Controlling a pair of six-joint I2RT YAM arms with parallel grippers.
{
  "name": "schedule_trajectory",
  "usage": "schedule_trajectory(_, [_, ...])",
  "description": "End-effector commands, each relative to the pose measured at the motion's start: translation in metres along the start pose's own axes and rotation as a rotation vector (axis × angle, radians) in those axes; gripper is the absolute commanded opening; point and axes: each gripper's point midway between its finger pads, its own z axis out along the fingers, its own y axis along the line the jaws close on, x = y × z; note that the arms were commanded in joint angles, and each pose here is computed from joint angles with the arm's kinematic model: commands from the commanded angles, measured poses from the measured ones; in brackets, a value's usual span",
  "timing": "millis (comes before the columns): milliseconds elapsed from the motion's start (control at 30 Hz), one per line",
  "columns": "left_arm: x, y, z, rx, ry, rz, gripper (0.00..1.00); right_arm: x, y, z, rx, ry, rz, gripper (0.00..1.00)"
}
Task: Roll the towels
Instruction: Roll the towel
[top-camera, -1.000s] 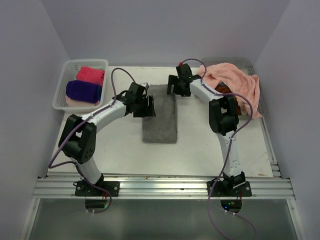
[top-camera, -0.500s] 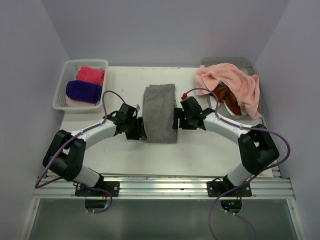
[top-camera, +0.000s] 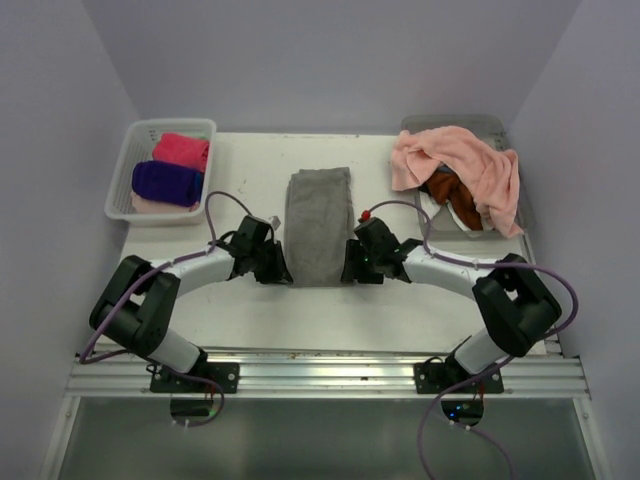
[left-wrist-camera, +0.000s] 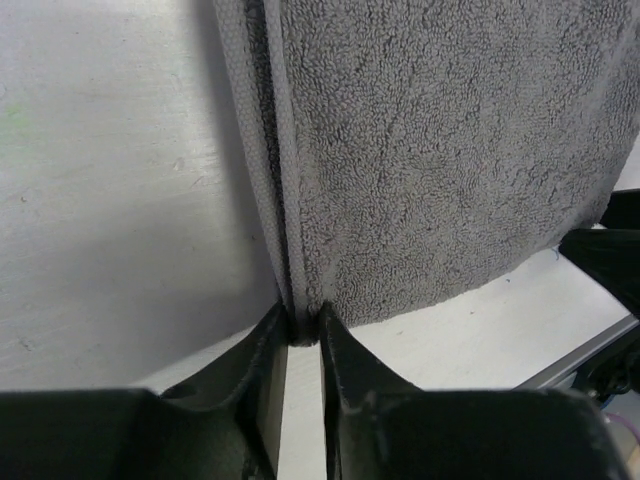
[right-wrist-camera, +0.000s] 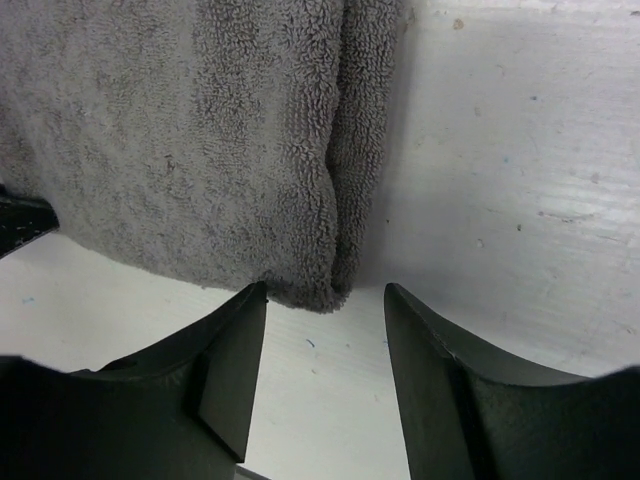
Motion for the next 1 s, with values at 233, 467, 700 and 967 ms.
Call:
schedule_trajectory(233, [-0.006,-0.003,0.002,0.012,-0.026,-0.007,0.00,-0.003,0.002,0.019,-0.009,-0.029,0.050,0.29])
schedule_trajectory(467, [-0.018,-0.011,-0.014,0.003,-0.068,0.001,0.00,-0.007,-0.007,0.009,0.034,-0.057,0.050,0.00])
schedule_trajectory(700, [-0.038,-0.020,-0.032,-0.036,-0.099,-0.013,0.00,-0.026,-0.003,-0.011,0.044,-0.117,0.039,0.00])
schedule_trajectory(967, [-0.068,-0.023,-0.045,-0.026,-0.142,-0.060,0.00,-0.049,0.007,-0.027,0.045,-0.172,0.002,0.00])
